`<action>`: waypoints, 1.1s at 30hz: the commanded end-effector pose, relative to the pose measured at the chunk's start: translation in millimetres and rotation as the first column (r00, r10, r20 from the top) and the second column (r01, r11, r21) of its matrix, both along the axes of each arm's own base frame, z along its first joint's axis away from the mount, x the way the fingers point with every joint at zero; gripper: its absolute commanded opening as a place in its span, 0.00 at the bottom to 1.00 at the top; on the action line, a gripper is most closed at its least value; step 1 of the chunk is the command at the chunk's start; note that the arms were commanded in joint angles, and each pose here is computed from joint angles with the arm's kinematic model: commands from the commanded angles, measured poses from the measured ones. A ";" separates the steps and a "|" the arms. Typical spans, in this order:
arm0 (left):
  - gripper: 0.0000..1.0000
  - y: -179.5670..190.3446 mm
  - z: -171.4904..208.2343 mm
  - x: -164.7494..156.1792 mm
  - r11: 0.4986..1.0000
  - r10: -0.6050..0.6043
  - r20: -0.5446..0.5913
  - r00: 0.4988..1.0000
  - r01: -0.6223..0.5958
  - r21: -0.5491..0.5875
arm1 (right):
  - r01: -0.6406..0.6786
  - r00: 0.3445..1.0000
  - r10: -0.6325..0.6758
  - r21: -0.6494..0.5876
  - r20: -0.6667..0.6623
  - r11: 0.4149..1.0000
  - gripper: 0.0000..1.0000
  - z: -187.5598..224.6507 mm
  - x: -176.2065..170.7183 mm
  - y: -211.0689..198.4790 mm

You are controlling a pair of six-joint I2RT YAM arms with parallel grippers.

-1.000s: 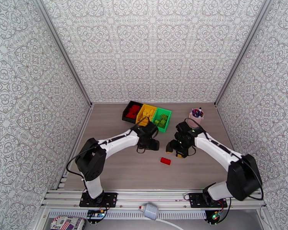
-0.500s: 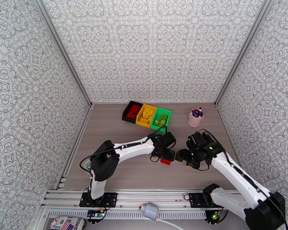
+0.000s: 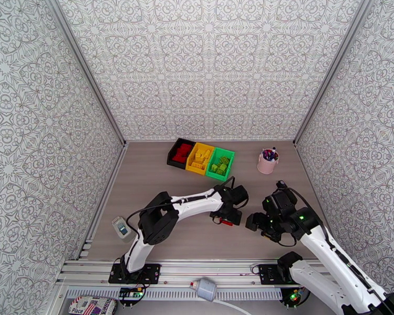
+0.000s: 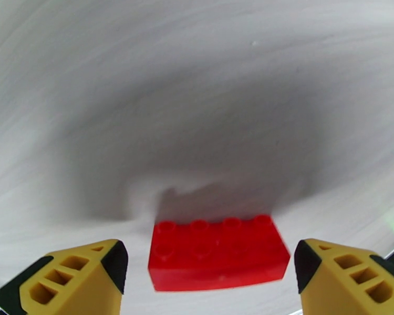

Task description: Sort the legos into containers by color

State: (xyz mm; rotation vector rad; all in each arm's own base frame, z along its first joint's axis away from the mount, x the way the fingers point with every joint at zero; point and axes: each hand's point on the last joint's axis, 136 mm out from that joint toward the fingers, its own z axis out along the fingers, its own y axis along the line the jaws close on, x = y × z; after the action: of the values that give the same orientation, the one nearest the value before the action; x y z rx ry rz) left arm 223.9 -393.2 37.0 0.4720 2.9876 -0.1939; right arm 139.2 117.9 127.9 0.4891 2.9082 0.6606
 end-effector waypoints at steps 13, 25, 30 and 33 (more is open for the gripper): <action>0.75 1.0 -10.6 -5.1 0.998 0.028 -0.035 0.999 -0.026 0.052 | 0.003 1.000 -0.003 -0.014 -0.011 1.000 0.74 -2.7 -5.1 -5.0; 0.59 14.2 11.4 9.0 0.997 0.082 -0.025 0.996 -0.082 -0.013 | -0.004 1.000 0.003 0.071 0.003 0.997 0.72 -3.0 11.6 14.9; 0.57 26.3 29.8 28.3 0.981 0.147 -0.040 0.988 -0.151 -0.120 | -0.008 1.000 0.006 0.145 0.015 0.989 0.71 0.2 34.2 35.7; 0.56 38.3 38.1 41.5 0.964 0.195 -0.060 0.979 -0.202 -0.175 | -0.021 1.000 0.018 0.165 0.023 0.986 0.71 4.3 51.2 48.0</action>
State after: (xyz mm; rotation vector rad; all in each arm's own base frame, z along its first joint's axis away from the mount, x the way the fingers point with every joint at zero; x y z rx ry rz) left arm 252.0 -352.9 52.7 0.2271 3.0346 -0.2886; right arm 168.7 148.4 118.9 0.4934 2.9161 0.8024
